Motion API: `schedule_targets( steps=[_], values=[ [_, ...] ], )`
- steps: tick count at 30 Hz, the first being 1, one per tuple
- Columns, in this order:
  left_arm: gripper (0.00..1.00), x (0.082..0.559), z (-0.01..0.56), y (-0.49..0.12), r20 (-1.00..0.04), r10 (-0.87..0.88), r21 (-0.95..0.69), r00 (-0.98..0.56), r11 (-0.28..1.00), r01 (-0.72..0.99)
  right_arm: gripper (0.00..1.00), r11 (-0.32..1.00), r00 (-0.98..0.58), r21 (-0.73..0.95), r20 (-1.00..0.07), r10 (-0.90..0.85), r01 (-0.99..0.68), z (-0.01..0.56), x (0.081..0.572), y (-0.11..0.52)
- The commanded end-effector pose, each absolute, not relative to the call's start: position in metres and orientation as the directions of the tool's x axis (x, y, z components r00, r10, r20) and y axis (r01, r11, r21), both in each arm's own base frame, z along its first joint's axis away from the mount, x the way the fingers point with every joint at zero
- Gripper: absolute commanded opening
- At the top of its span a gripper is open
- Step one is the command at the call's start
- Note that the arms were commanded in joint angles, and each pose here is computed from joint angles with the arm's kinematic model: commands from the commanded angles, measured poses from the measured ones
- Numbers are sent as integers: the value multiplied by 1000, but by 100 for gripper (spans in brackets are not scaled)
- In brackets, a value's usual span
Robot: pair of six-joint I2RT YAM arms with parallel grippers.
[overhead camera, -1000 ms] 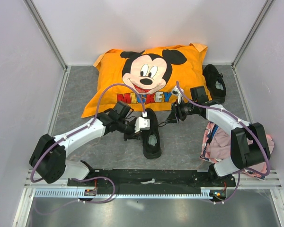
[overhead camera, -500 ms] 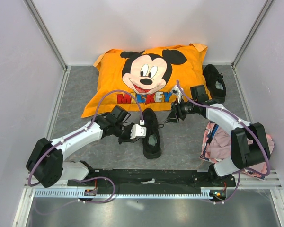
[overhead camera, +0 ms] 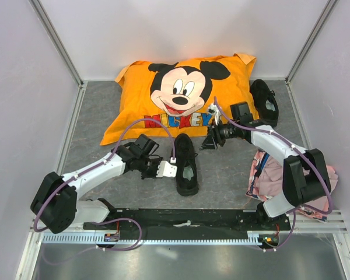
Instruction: Tie the shoes
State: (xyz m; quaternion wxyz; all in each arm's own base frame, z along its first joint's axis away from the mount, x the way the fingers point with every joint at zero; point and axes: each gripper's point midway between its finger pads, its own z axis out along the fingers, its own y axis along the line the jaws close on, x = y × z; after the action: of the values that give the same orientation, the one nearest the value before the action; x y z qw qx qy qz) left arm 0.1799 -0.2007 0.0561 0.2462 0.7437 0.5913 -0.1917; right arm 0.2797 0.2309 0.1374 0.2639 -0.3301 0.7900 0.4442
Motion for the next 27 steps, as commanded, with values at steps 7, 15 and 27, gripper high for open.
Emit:
schedule_targets(
  steps=[7, 15, 27],
  values=[
    [1, 190, 62, -197, -535, 758, 262, 373, -271, 926, 54, 327, -563, 464, -738, -372, -823, 135, 277, 264],
    [2, 193, 67, -202, -542, 751, 271, 377, -268, 924, 54, 311, -549, 453, -708, -445, -836, 116, 262, 268],
    [27, 214, 86, -210, -633, 745, 239, 213, -74, 968, 0, 253, -503, 435, -751, -427, -864, 139, 256, 271]
  ],
)
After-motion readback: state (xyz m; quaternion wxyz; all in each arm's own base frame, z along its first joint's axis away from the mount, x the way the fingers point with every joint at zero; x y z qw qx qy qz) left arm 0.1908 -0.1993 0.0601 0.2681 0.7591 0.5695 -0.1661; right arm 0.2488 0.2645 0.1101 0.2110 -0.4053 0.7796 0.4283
